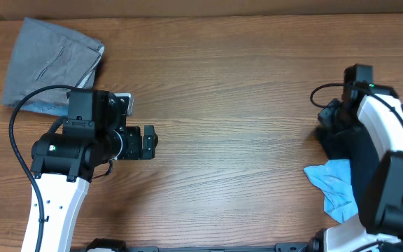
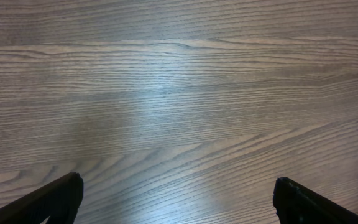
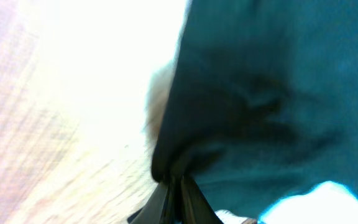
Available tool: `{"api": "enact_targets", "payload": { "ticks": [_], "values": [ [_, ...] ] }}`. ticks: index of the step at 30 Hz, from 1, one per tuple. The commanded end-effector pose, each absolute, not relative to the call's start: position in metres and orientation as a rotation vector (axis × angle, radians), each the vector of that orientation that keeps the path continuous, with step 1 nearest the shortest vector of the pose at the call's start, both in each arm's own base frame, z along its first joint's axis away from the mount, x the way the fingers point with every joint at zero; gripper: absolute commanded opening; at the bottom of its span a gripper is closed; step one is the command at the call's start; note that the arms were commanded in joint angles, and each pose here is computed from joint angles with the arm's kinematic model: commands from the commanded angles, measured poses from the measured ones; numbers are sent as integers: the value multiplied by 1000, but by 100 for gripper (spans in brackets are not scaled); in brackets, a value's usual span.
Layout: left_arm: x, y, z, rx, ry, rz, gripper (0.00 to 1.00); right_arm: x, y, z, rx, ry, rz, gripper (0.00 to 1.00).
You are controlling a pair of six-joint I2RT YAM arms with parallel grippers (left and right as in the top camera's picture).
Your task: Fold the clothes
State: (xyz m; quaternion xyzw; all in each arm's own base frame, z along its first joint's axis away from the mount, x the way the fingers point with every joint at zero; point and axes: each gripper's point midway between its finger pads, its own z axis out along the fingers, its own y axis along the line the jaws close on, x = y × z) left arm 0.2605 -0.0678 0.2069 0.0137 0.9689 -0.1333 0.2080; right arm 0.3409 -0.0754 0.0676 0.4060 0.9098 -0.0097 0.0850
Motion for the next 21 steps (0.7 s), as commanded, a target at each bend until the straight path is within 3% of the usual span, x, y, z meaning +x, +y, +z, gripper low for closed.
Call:
{"api": "enact_targets", "payload": {
  "ticks": [1, 7, 11, 18, 21],
  "values": [
    [263, -72, 213, 54, 2679, -396, 100, 357, -95, 138, 1160, 2516, -85, 6],
    [263, -72, 213, 55, 2677, -396, 100, 363, -96, 186, 1107, 2397, -48, 6],
    [263, -70, 213, 51, 2678, -383, 100, 389, -58, 227, 799, 2390, 179, 6],
    [266, -70, 219, -49, 2666, -405, 100, 399, 78, 330, 239, 2274, 591, 6],
    [271, -63, 232, -70, 2632, -371, 100, 385, 152, 336, 23, 2274, 688, 7]
  ]
}}
